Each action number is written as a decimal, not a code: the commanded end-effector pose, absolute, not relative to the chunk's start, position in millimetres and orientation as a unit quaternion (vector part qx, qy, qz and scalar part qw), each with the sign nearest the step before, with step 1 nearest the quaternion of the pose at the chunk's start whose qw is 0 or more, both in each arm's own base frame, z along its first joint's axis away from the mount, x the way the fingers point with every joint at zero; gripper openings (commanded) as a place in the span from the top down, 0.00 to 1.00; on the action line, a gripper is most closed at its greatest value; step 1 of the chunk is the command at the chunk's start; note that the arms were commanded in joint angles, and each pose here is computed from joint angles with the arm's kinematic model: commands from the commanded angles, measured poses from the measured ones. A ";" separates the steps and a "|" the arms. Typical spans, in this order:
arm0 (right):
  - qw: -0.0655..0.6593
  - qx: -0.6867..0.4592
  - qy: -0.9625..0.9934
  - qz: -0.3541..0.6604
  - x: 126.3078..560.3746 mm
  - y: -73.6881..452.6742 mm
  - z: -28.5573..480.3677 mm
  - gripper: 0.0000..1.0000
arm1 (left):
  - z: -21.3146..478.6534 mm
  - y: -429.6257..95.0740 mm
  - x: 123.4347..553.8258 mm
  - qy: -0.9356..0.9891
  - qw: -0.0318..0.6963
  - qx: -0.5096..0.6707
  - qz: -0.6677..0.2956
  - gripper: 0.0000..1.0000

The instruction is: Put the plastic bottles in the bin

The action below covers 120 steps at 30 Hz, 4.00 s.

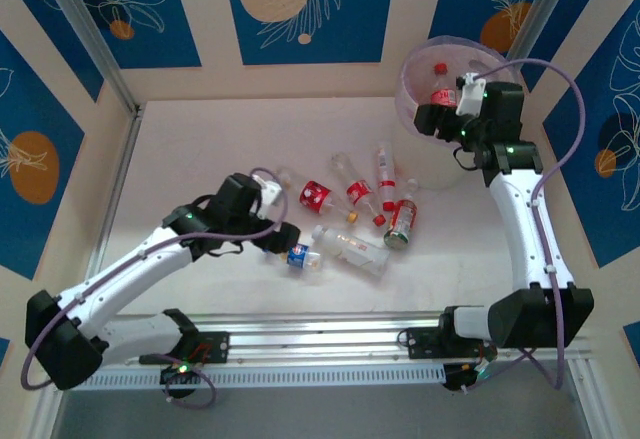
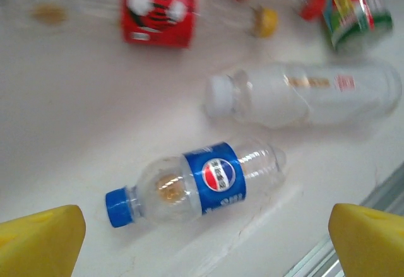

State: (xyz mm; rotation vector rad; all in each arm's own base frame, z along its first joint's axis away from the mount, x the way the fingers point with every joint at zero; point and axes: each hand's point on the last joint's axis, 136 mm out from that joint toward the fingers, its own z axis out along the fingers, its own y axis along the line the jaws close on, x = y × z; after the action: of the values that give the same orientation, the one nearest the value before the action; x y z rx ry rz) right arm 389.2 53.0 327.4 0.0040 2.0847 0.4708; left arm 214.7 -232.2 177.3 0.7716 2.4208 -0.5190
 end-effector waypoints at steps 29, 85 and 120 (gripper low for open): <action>0.467 0.023 0.855 0.224 346.5 49.5 323.3 0.23 | 68.0 -298.0 210.2 0.793 0.170 0.569 -0.133 0.12; 0.456 -0.038 0.828 0.324 323.0 101.2 340.6 0.23 | 131.0 -243.0 289.0 0.902 0.269 0.333 -0.062 0.67; 0.238 -0.251 0.777 0.525 278.6 346.0 276.2 0.19 | 283.3 -218.4 347.3 0.722 0.332 -0.177 -0.580 0.76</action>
State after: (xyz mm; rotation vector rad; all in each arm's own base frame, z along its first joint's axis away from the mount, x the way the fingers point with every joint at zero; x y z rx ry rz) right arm 272.9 337.6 262.0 -0.6786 2.1735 1.4307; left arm 346.3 -216.2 265.5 -0.4777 1.9682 -1.4363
